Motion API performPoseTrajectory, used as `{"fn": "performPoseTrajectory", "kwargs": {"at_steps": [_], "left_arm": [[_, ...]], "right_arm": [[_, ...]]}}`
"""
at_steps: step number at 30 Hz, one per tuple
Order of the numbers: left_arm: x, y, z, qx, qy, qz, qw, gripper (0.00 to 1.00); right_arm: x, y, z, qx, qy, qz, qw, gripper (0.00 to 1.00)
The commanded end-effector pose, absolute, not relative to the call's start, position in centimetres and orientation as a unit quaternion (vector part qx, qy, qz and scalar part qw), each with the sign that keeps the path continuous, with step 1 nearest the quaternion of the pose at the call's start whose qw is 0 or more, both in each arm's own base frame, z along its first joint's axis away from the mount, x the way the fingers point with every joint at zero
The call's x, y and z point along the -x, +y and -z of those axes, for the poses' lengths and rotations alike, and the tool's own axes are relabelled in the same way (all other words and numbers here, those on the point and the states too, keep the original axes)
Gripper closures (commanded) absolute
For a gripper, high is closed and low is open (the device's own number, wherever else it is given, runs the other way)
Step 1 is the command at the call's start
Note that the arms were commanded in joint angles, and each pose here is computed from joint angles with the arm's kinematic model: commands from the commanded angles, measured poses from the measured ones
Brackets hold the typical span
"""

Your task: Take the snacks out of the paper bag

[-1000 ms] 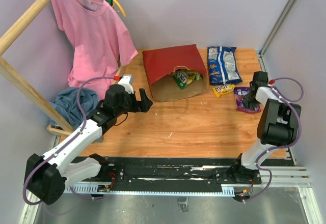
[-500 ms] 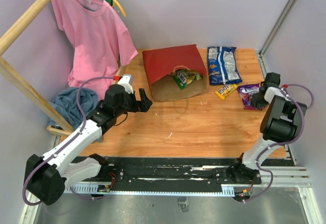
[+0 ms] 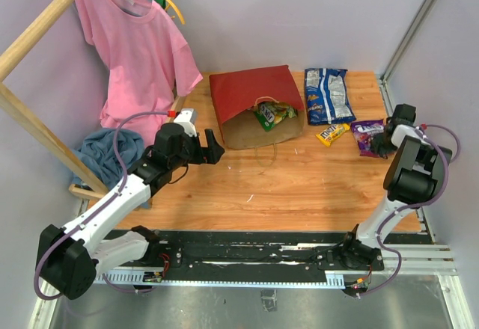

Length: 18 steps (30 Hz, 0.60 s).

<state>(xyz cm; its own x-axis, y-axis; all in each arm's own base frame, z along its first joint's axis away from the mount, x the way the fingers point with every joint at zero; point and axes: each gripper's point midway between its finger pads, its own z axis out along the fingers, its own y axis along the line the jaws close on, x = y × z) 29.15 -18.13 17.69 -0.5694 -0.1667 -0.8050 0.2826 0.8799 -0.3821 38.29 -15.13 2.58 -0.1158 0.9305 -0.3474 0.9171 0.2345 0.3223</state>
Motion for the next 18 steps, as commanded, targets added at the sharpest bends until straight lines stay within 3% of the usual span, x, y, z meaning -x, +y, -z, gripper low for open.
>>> {"fn": "performPoseTrajectory", "kwargs": {"at_steps": [1, 5, 8, 10, 14, 18], "left_arm": [[-29.8, -18.1, -19.7, -0.031, 0.839, 0.248, 0.483, 0.0], [-29.8, -18.3, -19.5, -0.031, 0.84, 0.252, 0.48, 0.0], [-29.7, -18.3, -19.3, -0.031, 0.841, 0.254, 0.477, 0.0], [-29.6, -18.3, -19.3, -0.032, 0.84, 0.253, 0.479, 0.0], [-29.6, -18.2, -19.4, -0.032, 0.839, 0.251, 0.482, 0.0], [-29.4, -18.0, -19.4, -0.032, 0.838, 0.25, 0.484, 0.0]], "right_arm": [[-37.3, -13.5, -2.1, -0.608, 0.763, 0.003, 0.22, 0.87], [-37.0, -12.8, -4.8, -0.576, 0.777, 0.035, 0.25, 0.42], [-36.6, -12.9, -6.7, -0.571, 0.775, 0.058, 0.263, 0.15], [-36.5, -13.3, -7.8, -0.575, 0.769, 0.073, 0.27, 0.03], [-36.9, -14.1, -8.4, -0.584, 0.763, 0.094, 0.261, 0.0], [-37.1, -14.3, -7.5, -0.59, 0.77, 0.116, 0.212, 0.05]]}}
